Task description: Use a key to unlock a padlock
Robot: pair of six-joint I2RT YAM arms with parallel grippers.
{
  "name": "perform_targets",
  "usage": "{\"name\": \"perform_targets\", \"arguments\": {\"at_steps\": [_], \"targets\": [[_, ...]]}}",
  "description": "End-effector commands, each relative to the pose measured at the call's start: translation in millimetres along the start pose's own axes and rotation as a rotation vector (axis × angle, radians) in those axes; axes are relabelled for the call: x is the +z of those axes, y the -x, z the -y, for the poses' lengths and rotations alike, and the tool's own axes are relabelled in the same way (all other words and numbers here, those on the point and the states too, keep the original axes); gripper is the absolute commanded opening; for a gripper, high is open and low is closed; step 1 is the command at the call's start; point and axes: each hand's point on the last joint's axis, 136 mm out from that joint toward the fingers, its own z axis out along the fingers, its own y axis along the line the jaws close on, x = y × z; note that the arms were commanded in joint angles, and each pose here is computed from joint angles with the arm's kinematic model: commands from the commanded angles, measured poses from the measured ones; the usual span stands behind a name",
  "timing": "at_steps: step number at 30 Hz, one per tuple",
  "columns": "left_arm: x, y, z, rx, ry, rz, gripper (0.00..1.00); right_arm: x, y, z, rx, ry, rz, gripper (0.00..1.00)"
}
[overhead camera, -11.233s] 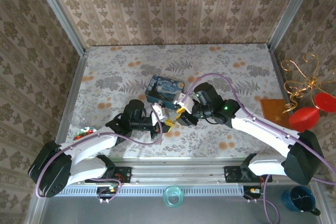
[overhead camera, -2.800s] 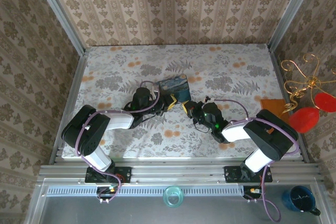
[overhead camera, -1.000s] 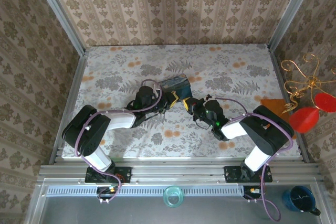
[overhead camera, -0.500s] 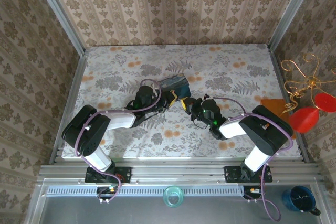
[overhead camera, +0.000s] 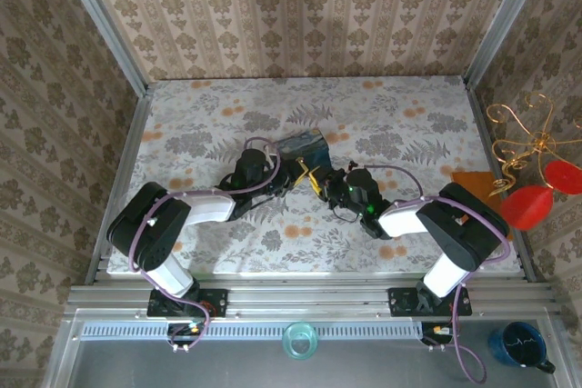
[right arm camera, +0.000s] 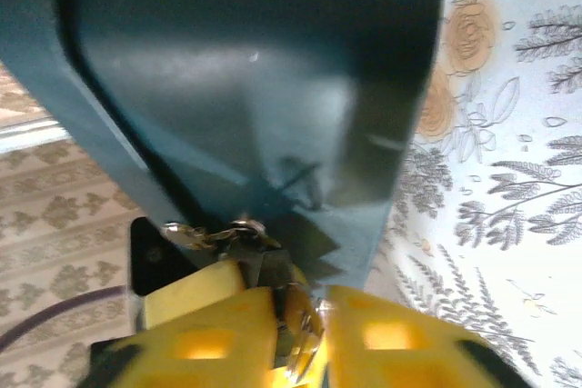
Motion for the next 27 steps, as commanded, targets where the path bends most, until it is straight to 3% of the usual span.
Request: {"name": "perform_targets", "arguments": {"at_steps": [1, 3, 10, 12, 18, 22, 27], "targets": [[-8.7, -9.3, 25.8, 0.138, -0.042, -0.067, 0.0, -3.2, -15.6, -25.6, -0.182, 0.002, -0.103, 0.43], [-10.4, -1.4, 12.3, 0.163, 0.018, -0.059, 0.0, -7.9, -6.6, -21.7, -0.271, -0.029, -0.105, 0.49], [-21.2, 20.0, -11.9, 0.136, 0.074, -0.024, 0.0, -17.2, -6.7, -21.3, -0.603, -0.088, -0.225, 0.48], [-25.5, 22.4, -15.0, 0.143, 0.091, -0.019, 0.0, -22.8, -13.4, -26.2, -0.783, -0.085, -0.219, 0.44], [-34.4, 19.9, -15.1, 0.155, 0.117, -0.028, 0.0, -36.6, -51.8, -35.5, -1.442, -0.089, -0.197, 0.44], [-42.1, 15.2, -12.7, 0.16, 0.125, -0.037, 0.0, -38.4, -63.5, -36.4, -1.668, 0.037, -0.132, 0.45], [-51.2, 9.7, -14.0, 0.159, 0.129, -0.046, 0.0, -25.0, -72.2, -25.5, -1.893, 0.029, -0.157, 0.45]]}}
